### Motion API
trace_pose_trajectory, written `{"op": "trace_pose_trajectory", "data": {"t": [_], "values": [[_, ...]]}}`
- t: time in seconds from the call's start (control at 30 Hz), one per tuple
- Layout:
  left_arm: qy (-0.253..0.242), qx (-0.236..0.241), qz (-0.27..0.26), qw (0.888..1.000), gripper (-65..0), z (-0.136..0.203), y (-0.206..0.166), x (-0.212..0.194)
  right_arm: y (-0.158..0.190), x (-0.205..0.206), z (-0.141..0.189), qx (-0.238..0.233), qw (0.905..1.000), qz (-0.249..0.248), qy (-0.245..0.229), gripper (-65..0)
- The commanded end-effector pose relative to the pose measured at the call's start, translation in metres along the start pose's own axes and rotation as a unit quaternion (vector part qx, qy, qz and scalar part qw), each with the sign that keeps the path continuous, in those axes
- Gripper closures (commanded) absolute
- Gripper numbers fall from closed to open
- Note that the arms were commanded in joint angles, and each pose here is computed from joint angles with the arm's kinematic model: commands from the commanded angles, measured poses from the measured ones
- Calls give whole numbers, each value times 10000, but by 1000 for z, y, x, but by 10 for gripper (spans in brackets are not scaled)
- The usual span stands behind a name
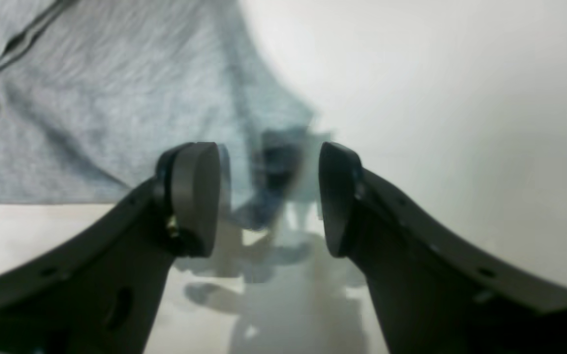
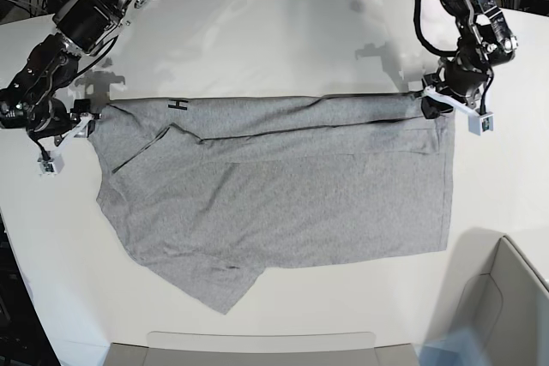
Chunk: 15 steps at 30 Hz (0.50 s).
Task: Fold the T-shirt properly
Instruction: 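Regrasp the shirt's shoulder edge with the right gripper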
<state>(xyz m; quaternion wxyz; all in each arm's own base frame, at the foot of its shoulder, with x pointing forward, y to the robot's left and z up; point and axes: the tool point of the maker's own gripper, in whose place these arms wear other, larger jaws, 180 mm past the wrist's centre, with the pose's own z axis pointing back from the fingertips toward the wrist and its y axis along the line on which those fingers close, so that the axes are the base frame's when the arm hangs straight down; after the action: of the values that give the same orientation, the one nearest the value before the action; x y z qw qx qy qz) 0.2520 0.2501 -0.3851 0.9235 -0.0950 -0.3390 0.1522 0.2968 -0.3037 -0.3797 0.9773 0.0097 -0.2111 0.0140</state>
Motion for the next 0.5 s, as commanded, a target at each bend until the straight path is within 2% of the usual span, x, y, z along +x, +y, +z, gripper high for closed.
{"op": "trace_pose_trajectory", "data": {"t": [0.0, 0.23, 0.33, 0.47], "values": [[-212, -35, -69, 9997, -205, 4, -2, 14, -9, 16, 9, -78, 9997, 95, -208, -321], [-188, -19, -68, 9998, -205, 3, -1, 12, -9, 1, 0, -39, 10000, 43, 36, -321], [-189, -14, -74, 9998, -205, 3, 0, 13, -17, -5, 2, -69, 9998, -205, -48, -321], [-190, -10, -80, 9998, -205, 4, 0, 13, -22, 0, 4, -112, 9992, -273, -258, -321]]}}
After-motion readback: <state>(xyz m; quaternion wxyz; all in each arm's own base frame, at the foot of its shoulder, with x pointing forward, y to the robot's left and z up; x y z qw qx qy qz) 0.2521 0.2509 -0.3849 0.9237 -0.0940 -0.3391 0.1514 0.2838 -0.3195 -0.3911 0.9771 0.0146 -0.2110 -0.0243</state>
